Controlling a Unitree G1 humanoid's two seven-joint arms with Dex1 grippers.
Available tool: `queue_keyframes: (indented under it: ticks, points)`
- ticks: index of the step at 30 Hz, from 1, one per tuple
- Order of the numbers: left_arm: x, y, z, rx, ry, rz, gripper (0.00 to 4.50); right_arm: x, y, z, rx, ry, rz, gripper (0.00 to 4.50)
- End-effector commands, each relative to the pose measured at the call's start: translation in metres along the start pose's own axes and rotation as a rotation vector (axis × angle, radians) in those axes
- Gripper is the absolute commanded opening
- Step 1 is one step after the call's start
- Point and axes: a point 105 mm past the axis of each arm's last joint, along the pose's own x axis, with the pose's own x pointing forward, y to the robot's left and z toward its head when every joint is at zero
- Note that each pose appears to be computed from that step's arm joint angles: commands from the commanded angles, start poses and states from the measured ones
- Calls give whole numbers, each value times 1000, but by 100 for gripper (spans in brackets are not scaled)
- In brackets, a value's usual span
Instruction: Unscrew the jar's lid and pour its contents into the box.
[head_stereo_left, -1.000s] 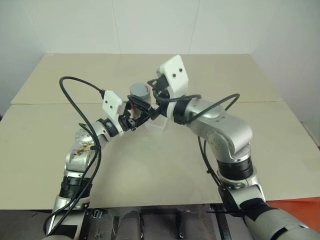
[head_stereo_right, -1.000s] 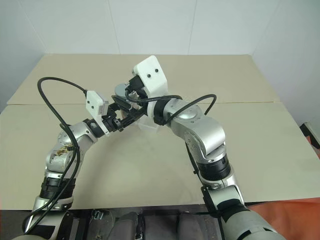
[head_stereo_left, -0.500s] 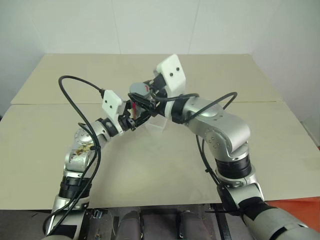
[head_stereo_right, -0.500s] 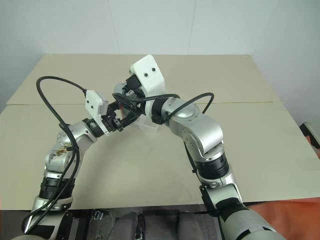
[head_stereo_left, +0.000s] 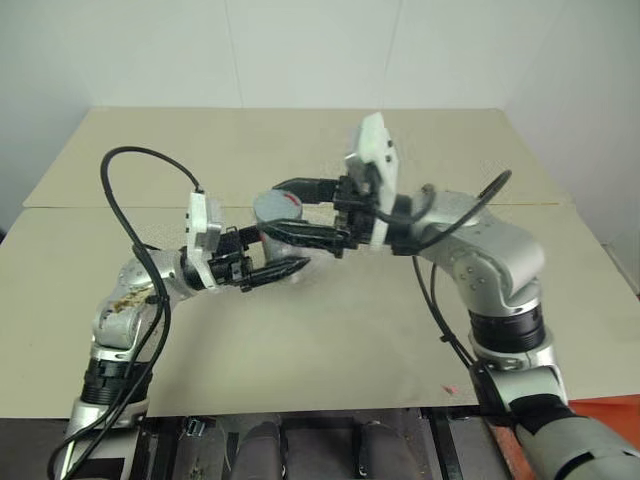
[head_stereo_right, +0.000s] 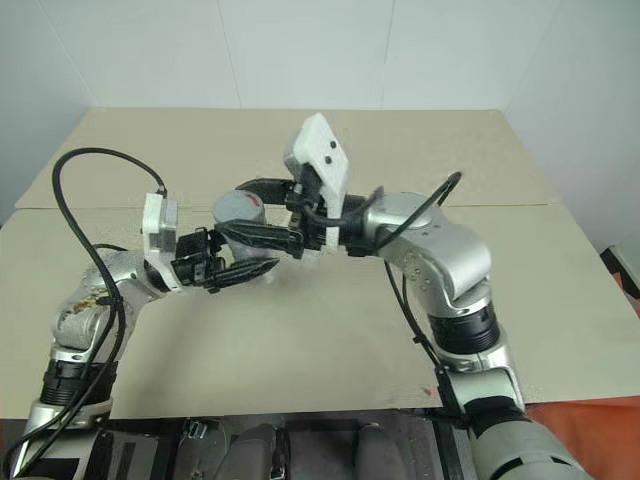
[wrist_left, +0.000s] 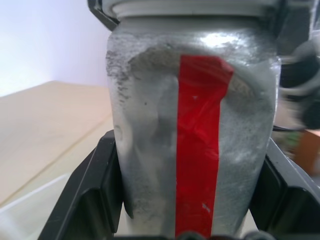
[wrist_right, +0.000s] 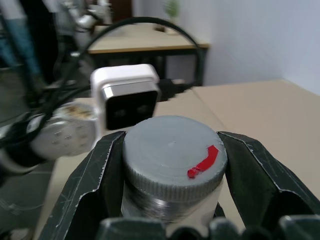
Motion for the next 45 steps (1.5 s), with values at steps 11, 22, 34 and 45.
queue_keyframes:
  ticks: [11, 22, 34, 45]
  points:
    - [14, -31, 37, 121, -65, -299, 286, -17, 12, 0, 13, -6, 352, 278]
    - [10, -23, 32, 113, -45, -243, 286, -15, 5, 2, 11, -29, 284, 442]
    - [-16, 30, 11, 145, 37, 232, 286, -28, -20, 12, -32, -79, -128, 442]
    - [3, 70, -1, 173, 19, 691, 286, -10, -39, 19, -30, -72, -518, 442]
